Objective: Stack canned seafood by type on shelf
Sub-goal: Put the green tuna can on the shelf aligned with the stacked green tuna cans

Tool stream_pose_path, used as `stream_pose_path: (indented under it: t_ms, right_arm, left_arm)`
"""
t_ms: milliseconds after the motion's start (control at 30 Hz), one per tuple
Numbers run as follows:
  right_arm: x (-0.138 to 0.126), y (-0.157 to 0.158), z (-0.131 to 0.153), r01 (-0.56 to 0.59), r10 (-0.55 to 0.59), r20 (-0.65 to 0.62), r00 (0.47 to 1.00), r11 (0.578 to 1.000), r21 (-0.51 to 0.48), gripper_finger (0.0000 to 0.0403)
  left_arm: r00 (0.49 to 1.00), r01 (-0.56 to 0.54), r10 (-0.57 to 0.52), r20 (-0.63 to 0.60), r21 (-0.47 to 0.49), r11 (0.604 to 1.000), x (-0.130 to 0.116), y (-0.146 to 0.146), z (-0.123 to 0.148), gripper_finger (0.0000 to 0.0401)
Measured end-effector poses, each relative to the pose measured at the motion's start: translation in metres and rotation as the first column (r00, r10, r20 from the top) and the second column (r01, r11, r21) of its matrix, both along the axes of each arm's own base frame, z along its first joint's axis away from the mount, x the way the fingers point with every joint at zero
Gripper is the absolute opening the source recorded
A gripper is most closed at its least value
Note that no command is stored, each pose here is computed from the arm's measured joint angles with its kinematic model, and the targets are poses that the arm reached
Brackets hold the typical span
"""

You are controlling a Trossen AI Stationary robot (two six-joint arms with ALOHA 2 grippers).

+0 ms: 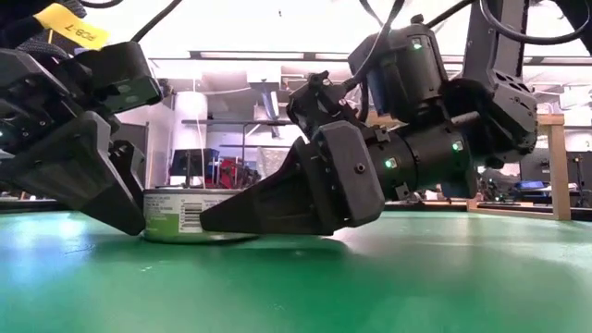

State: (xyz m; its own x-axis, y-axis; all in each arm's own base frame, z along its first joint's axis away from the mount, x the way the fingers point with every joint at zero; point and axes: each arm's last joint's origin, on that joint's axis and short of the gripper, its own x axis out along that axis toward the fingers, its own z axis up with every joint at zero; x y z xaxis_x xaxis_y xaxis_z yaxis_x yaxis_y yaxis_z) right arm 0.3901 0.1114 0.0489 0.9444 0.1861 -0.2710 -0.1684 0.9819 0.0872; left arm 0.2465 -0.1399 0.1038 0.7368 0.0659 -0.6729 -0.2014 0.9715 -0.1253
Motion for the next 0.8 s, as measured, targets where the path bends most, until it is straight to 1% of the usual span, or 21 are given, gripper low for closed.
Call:
stream_pose_path:
  t_ms: [200,367,467,567,700,800]
  right_arm:
    - [-0.001,-0.001,-0.001,-0.013,0.013,-0.005,1.000,1.000,0.001,0.0361]
    - [-0.008,-0.003,-0.001,-0.006,0.006,-0.028,1.000,1.000,0.017,0.0358]
    - [-0.017,-0.002,0.004,-0.016,0.017,-0.061,0.998,1.000,0.018,0.0353]
    - [-0.023,-0.003,0.008,-0.022,0.023,-0.079,0.997,1.000,0.017,0.0353]
    - [-0.036,-0.004,0.013,0.019,-0.019,-0.089,0.996,1.000,-0.004,0.0353]
    - [-0.054,-0.004,0.018,0.069,-0.070,-0.096,0.993,0.997,-0.017,0.0351]
  left_arm:
    - [1.000,-0.016,0.015,-0.014,-0.010,1.000,0.000,0.003,-0.001,0.0170]
    - [0.995,-0.067,0.064,-0.072,-0.044,0.997,-0.007,0.001,0.002,0.0170]
    - [0.989,-0.099,0.094,-0.116,-0.041,0.994,-0.015,0.000,0.003,0.0169]
    - [0.987,-0.109,0.104,-0.120,-0.032,0.994,-0.020,-0.002,0.005,0.0169]
    - [0.988,-0.116,0.113,-0.103,-0.018,0.993,-0.022,-0.004,0.006,0.0170]
    - [0.988,-0.124,0.121,-0.098,-0.019,0.992,-0.022,-0.003,0.006,0.0170]
